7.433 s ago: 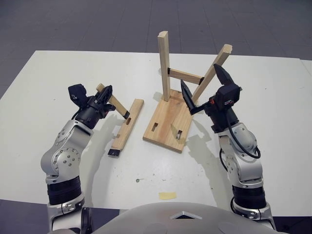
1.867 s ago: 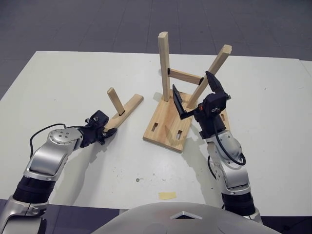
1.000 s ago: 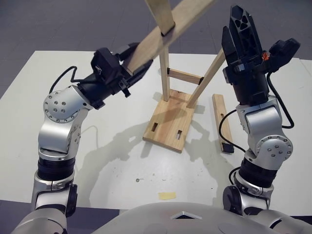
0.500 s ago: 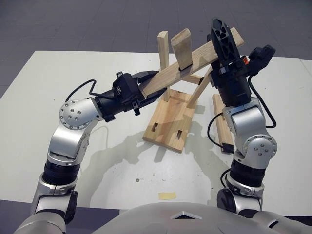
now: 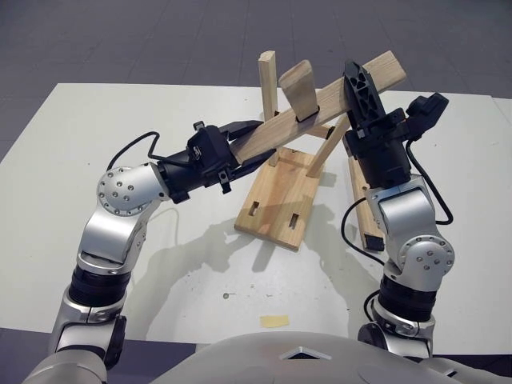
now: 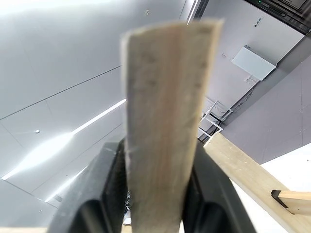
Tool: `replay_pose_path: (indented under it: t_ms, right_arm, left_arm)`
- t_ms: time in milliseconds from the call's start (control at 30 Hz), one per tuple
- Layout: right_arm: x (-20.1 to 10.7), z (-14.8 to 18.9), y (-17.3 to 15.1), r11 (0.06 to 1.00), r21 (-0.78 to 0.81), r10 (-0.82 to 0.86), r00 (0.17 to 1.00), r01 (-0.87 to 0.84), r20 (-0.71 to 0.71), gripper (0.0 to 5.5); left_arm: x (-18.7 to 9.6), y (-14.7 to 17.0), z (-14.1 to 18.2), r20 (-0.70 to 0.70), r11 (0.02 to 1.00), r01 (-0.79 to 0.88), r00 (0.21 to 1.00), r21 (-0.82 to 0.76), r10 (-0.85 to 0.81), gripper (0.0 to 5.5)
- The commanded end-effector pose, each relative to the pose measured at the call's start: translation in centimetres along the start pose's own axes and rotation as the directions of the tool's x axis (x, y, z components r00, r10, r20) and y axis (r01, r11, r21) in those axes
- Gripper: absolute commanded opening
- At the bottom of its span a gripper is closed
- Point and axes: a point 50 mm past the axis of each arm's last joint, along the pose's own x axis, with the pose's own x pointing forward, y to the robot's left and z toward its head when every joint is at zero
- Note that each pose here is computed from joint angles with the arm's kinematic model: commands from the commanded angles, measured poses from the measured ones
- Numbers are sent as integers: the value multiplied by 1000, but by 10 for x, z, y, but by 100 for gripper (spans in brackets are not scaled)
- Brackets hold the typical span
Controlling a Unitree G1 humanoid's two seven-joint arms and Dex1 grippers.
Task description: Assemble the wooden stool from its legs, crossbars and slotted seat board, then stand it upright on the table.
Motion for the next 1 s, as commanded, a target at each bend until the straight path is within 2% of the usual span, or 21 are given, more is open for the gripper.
replay_pose_path:
  t_ms: [33,167,267,333,433,600,767,1000]
  right_arm:
    - [-2,5,0,999,-23,-24,999,24,25,101]
    - [-6,11,-5,997,-46,-66,997,68,47,101]
    - [-28,20,-12,990,-49,-132,989,136,64,101]
    - [-46,23,-13,986,-35,-162,985,164,57,101]
    - [-77,21,-16,978,-4,-206,978,206,-4,101]
    - [-112,28,-48,876,-133,-470,882,463,-27,101]
    - [-123,32,-60,786,-254,-584,812,564,-3,101]
    - [-114,51,-70,666,-467,-622,778,582,83,103]
  left_arm:
    - [-2,-1,-1,-23,1000,-8,1000,25,9,249]
    - [-16,9,-5,-60,994,-109,992,-14,108,316]
    - [-42,31,-19,-142,951,-301,947,-77,288,365]
    - [-57,34,-30,-210,927,-363,917,-88,339,396]
    - [-71,16,-53,-357,930,-360,880,-73,313,447]
    - [-72,-26,-78,-485,978,-206,859,-37,162,531]
    - [-69,-40,-80,-486,975,-218,857,-38,172,540]
    - [-59,-52,-80,-470,976,-214,865,-29,176,540]
